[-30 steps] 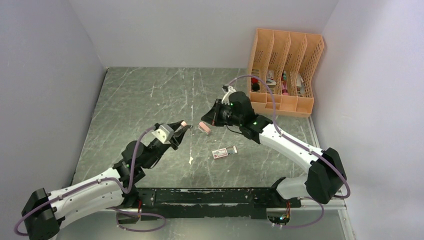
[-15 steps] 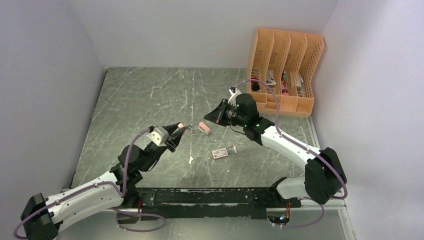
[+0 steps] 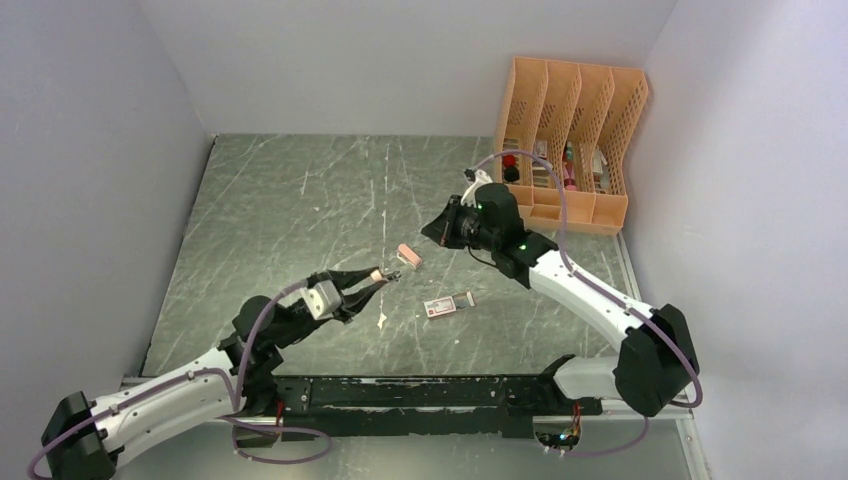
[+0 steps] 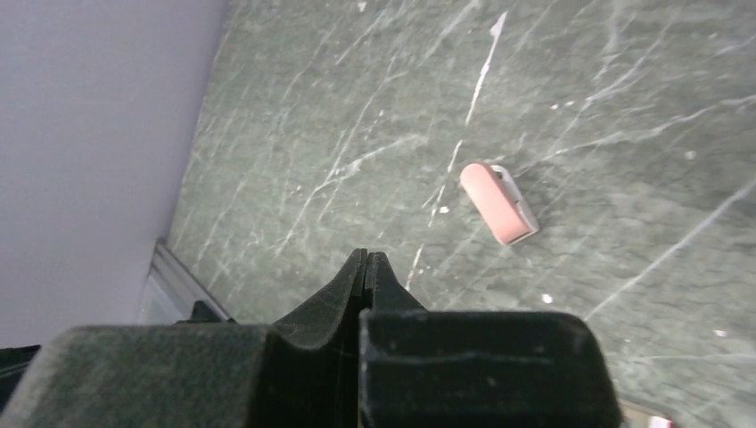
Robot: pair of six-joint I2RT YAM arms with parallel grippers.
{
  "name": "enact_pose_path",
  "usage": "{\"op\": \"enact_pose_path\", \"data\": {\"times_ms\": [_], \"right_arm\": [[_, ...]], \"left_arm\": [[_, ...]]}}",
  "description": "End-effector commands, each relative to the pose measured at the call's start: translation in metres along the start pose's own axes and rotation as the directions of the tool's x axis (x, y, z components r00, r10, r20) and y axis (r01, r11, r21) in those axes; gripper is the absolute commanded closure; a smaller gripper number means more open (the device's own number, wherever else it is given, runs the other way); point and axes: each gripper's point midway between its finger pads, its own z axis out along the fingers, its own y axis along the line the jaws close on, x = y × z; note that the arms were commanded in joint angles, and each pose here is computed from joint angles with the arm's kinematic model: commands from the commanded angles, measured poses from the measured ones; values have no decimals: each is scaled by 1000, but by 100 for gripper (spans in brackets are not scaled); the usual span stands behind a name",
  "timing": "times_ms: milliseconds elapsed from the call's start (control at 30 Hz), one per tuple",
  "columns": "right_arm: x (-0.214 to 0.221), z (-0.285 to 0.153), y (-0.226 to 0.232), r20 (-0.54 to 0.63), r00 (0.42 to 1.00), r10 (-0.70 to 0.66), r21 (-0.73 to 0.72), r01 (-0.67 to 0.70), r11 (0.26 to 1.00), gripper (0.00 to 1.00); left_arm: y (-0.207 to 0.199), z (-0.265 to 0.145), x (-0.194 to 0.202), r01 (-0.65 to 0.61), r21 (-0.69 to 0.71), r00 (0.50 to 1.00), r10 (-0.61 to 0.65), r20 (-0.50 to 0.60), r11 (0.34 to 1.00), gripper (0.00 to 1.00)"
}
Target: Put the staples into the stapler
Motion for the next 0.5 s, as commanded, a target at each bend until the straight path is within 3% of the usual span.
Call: {"op": "enact_pose_path", "data": {"times_ms": [0, 200, 467], "right_arm": [[-25, -15, -9, 73, 994, -87, 64, 82, 995, 100], [-36, -27, -26, 105, 988, -111, 112, 99, 989, 100], [-33, -31, -36, 100, 990, -100, 106, 89, 990, 100]], "left_arm": [[-43, -8, -37, -168, 245, 972, 118, 203, 955, 93], [-95, -29, -71, -355, 486, 896, 143, 420, 798, 93], [-129, -36, -91, -433, 656, 856, 55, 514, 618, 93]]}}
